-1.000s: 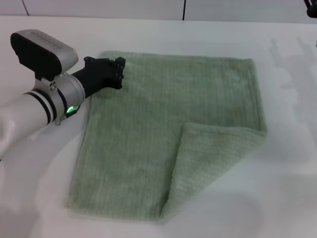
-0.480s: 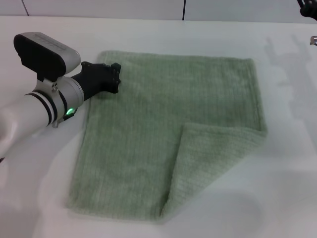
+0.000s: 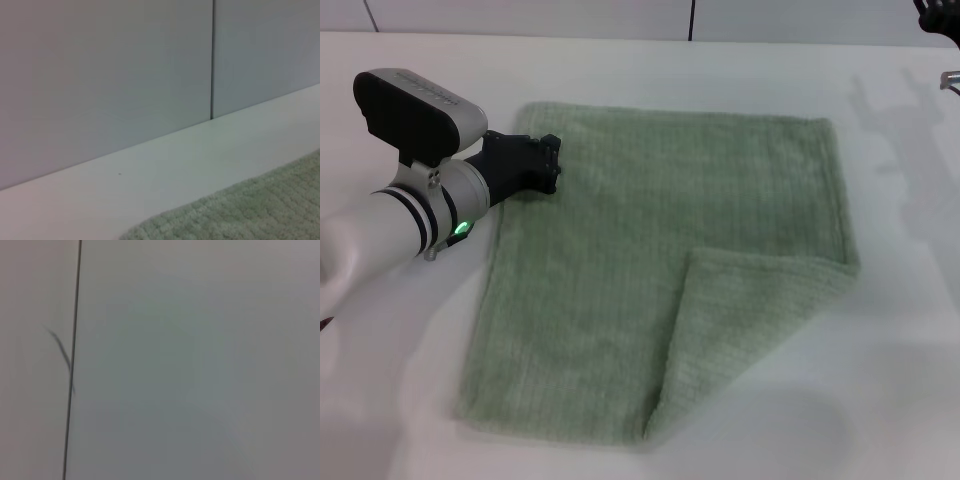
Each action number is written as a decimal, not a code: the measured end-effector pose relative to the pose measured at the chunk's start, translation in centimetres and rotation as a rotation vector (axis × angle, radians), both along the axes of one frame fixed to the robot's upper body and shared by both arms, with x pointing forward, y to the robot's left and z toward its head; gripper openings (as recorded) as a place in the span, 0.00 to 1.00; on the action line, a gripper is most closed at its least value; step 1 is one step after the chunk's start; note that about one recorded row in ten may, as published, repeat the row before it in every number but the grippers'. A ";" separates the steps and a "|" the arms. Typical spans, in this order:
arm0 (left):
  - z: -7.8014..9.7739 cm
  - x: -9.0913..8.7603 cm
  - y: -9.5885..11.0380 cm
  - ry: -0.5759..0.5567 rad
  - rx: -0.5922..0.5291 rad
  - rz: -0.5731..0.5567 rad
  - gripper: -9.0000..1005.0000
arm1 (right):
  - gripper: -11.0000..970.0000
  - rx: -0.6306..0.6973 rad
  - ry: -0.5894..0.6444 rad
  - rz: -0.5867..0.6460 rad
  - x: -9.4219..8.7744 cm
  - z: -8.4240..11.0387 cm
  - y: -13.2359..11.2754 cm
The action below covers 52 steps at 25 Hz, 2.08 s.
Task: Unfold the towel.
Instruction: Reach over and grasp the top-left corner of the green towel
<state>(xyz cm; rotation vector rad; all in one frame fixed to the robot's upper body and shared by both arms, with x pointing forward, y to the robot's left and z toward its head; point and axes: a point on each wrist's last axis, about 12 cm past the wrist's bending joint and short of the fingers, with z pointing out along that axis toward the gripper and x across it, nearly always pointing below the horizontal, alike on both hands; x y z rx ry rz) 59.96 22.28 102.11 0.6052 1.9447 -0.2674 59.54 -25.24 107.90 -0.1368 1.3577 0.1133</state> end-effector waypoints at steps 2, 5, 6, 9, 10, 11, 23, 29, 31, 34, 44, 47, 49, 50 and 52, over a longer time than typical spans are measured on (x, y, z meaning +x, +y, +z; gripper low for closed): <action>0.0 0.0 0.0 0.000 0.000 0.000 0.01 | 0.74 0.000 0.000 0.000 0.0 0.0 0.0; 0.0 0.0 0.0 0.001 0.001 0.001 0.01 | 0.74 -0.001 0.001 0.003 0.0 0.0 0.1; 0.0 0.0 0.0 0.001 0.001 0.001 0.01 | 0.74 -0.002 0.001 0.005 0.0 0.0 0.1; 0.0 0.0 0.0 0.001 0.000 0.001 0.01 | 0.74 -0.003 0.001 0.015 0.0 0.0 0.4; 0.0 0.0 0.0 0.001 0.000 0.001 0.01 | 0.74 -0.003 0.001 0.015 0.0 0.0 0.4; 0.0 0.0 0.0 0.001 0.000 0.001 0.01 | 0.74 0.004 0.005 0.022 0.1 0.1 0.7; -0.2 -0.2 0.2 0.005 0.001 0.005 0.01 | 0.74 -0.001 0.085 0.165 1.1 2.5 5.1; -0.2 -0.3 0.2 0.009 -0.004 0.010 0.01 | 0.74 -0.046 0.172 0.214 2.0 5.5 7.4; -0.3 -0.3 0.2 0.011 -0.006 0.011 0.01 | 0.74 -0.069 0.228 0.234 2.3 7.0 8.6; -0.3 -0.3 0.2 0.010 -0.006 0.011 0.01 | 0.74 -0.088 0.269 0.246 2.4 8.2 9.2; -0.2 -0.2 0.2 0.007 -0.010 0.009 0.01 | 0.74 -0.175 0.443 0.276 1.8 13.9 10.9; -0.2 -0.2 0.2 0.008 -0.009 0.010 0.01 | 0.74 -0.237 0.498 0.318 1.4 15.5 11.2; -0.2 -0.2 0.2 0.008 -0.009 0.010 0.01 | 0.74 -0.249 0.511 0.336 1.3 15.8 11.2; -0.2 -0.2 0.2 0.008 -0.009 0.010 0.01 | 0.74 -0.254 0.528 0.354 1.3 16.1 11.3; -0.2 -0.2 0.2 0.007 -0.009 0.010 0.01 | 0.74 -0.271 0.564 0.396 1.2 16.6 11.3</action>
